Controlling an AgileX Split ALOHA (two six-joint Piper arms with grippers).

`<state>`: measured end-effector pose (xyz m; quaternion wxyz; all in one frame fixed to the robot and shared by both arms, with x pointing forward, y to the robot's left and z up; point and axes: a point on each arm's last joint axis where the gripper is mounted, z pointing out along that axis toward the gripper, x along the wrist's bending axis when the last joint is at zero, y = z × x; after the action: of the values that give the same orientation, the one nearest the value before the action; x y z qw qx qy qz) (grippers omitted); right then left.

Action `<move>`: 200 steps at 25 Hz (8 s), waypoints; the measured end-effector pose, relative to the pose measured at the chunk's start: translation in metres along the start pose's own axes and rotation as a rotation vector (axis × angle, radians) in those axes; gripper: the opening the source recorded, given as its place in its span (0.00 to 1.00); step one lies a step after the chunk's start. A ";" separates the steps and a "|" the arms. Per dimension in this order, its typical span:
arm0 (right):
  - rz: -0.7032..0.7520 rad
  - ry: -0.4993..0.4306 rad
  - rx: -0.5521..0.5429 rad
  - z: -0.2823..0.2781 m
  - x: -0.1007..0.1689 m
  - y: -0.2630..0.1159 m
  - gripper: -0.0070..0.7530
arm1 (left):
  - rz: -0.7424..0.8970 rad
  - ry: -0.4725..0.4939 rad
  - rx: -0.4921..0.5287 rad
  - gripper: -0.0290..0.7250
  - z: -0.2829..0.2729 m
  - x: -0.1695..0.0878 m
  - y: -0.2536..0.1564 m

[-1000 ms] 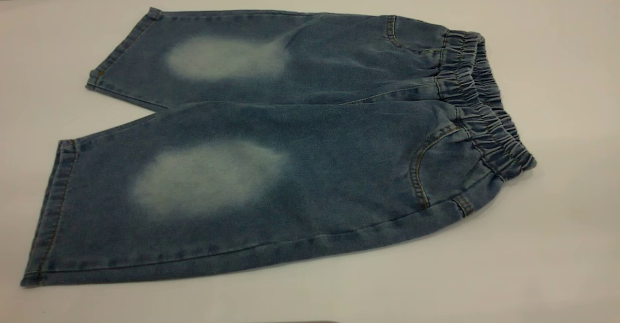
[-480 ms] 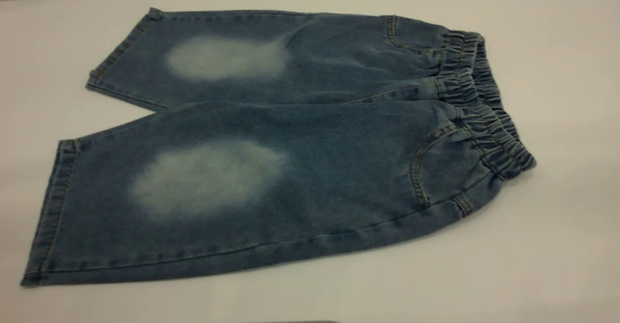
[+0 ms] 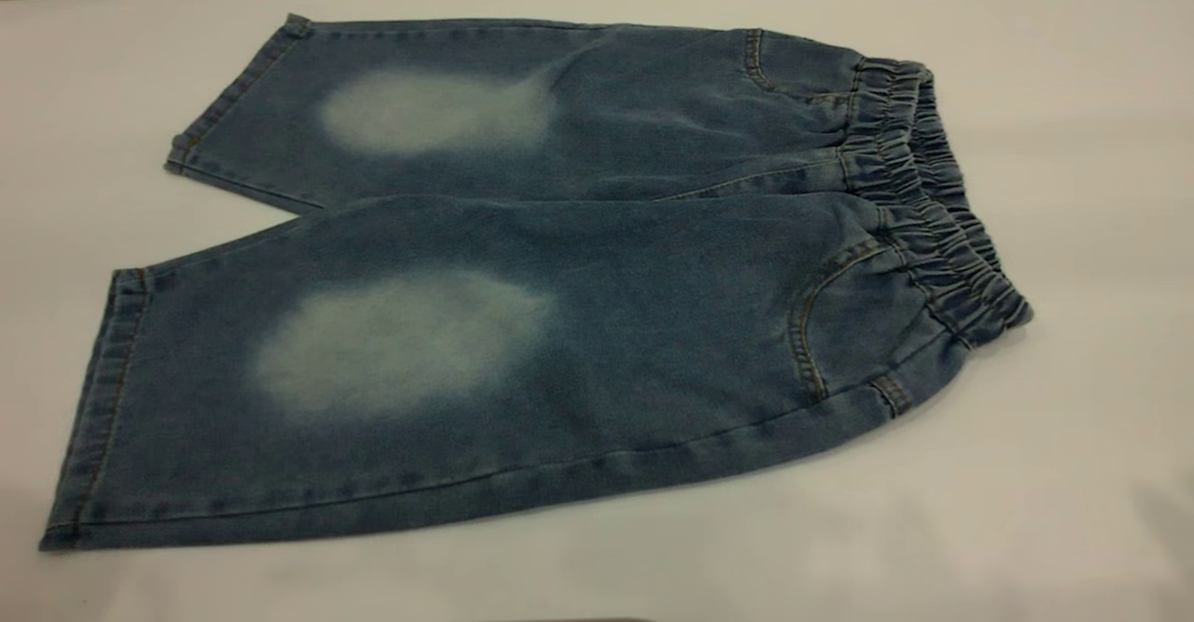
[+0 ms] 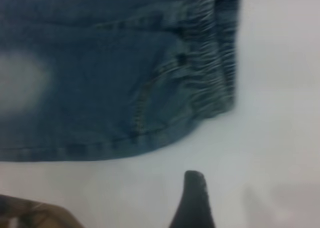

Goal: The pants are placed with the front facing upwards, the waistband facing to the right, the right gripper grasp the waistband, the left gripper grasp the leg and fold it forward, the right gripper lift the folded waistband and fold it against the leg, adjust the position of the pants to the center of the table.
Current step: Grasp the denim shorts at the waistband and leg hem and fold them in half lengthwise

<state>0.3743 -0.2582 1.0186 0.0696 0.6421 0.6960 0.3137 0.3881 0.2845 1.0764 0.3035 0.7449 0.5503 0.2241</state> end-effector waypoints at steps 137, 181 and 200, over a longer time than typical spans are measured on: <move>0.500 0.442 0.232 0.247 -0.081 0.033 0.09 | 0.687 -0.220 0.623 0.37 0.234 0.000 -0.120; 0.668 0.408 0.204 0.148 -0.042 0.008 0.10 | 0.574 0.090 0.157 0.10 0.124 -0.006 -0.005; 1.310 0.353 0.183 0.209 -0.074 0.065 0.11 | 0.509 0.115 0.044 0.11 0.294 0.004 0.100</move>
<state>0.5462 -0.2561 0.8648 -0.3036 0.8732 0.1887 0.3313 0.6539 0.2072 0.9363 0.1895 0.8518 0.3662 0.3233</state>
